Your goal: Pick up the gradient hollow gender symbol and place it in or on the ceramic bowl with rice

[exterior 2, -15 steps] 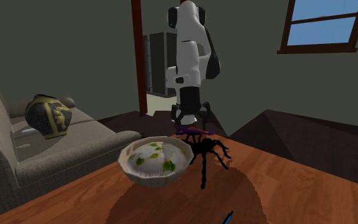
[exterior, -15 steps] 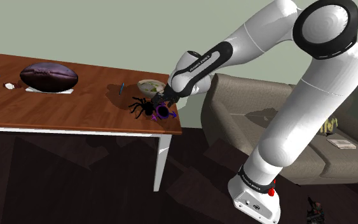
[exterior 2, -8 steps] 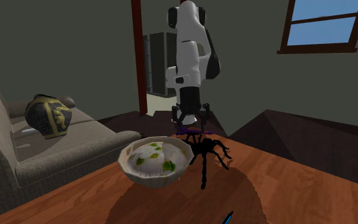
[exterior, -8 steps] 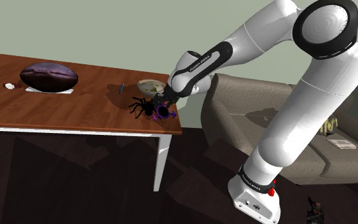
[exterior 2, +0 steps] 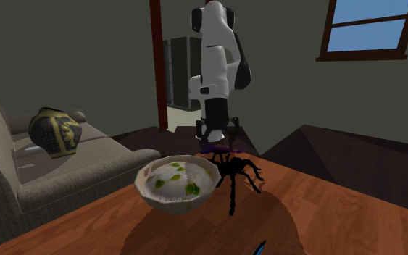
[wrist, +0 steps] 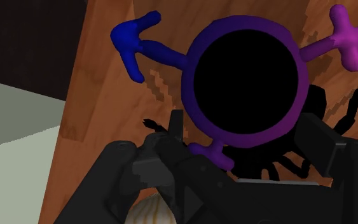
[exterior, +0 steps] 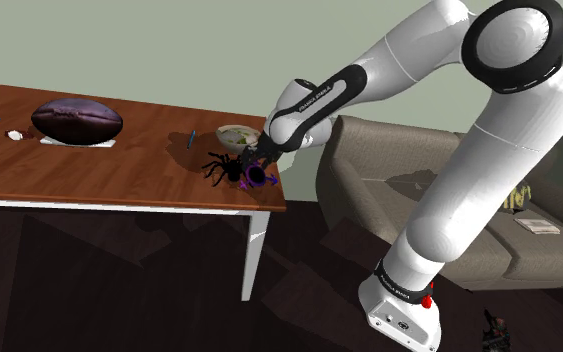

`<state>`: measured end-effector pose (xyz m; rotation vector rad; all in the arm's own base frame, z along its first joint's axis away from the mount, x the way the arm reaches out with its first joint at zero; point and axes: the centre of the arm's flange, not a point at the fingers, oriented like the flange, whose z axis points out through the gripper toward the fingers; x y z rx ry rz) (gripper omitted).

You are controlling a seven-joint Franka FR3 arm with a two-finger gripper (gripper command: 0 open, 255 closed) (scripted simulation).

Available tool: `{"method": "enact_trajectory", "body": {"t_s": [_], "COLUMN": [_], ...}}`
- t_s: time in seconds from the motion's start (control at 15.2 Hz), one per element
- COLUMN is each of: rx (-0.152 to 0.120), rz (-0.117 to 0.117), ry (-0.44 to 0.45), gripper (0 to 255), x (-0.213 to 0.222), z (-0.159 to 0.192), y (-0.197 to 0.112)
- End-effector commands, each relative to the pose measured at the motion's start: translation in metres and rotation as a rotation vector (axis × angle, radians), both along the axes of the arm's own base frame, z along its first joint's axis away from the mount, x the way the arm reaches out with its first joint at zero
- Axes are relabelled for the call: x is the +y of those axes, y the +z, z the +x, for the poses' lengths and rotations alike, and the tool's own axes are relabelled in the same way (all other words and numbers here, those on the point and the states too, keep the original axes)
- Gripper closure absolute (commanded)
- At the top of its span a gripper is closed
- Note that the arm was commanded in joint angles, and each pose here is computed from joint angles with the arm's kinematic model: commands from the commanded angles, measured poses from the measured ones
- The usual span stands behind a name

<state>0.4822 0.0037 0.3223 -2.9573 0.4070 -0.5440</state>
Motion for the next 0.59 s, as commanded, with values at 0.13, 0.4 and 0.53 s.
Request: {"method": "enact_trajectory", "body": {"t_s": [0.13, 0.4, 0.53], "rx": [0.0, 0.0, 0.0], "rz": [0.0, 0.0, 0.0], "ry": [0.0, 0.0, 0.0], "gripper": [255, 255, 255], "x": [0.0, 0.0, 0.0], "z": [0.0, 0.0, 0.0], "y": [0.019, 0.04, 0.05]}}
